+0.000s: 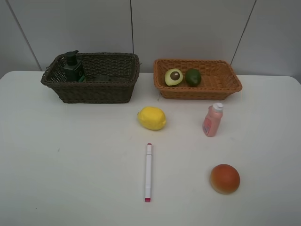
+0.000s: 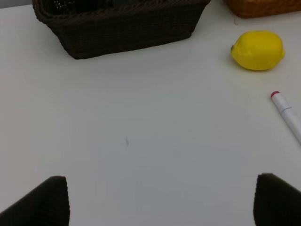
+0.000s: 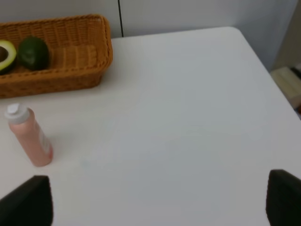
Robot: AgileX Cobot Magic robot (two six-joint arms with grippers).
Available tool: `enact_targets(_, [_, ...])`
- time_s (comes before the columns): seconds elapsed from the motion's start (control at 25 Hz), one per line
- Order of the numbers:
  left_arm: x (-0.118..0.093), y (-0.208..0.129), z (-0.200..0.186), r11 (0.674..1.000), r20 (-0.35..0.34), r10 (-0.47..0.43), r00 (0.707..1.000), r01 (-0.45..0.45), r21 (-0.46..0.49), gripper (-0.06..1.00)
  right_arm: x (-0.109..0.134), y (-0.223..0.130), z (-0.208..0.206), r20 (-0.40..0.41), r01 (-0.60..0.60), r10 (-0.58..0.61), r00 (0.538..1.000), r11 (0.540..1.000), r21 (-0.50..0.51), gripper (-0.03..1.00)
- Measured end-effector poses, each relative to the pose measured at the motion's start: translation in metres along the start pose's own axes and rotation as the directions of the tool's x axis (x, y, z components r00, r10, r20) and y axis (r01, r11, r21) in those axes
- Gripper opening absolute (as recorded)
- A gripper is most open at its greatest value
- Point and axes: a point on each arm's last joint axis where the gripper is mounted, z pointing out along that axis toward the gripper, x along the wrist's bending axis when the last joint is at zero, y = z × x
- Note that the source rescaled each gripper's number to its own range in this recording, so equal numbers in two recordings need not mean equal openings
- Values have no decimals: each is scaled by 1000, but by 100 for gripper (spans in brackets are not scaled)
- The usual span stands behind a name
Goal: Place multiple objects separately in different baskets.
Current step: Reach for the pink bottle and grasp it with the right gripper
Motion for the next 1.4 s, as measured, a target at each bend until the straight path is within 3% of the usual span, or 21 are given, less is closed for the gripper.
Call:
enact_targets(0.2, [0, 0, 0, 1000, 0, 0, 1000, 0, 0, 100, 7, 16, 39, 37, 9, -19, 999, 967, 255, 100])
enact_targets(0.4, [0, 0, 0, 1000, 0, 0, 1000, 0, 0, 100, 20, 46, 97, 41, 37, -67, 997, 862, 506, 100])
enact_targets(0.6, [0, 0, 0, 1000, 0, 0, 1000, 0, 0, 100, 41, 87, 150, -3, 44, -55, 998, 763, 645, 100])
enact_targets(0.8, [0, 0, 0, 1000, 0, 0, 1000, 0, -1, 100, 80, 99, 187, -159, 160, -64, 985, 679, 717, 100])
enact_targets(0.96, [0, 0, 0, 1000, 0, 0, 1000, 0, -1, 100, 110, 100, 210, -236, 255, -115, 965, 633, 731, 100])
enact_targets(1.16, [0, 0, 0, 1000, 0, 0, 1000, 0, -1, 100, 142, 98, 237, -299, 331, -156, 941, 595, 733, 100])
enact_targets(1.4, [0, 0, 0, 1000, 0, 0, 1000, 0, -2, 100, 159, 86, 273, -326, 370, -180, 928, 555, 745, 100])
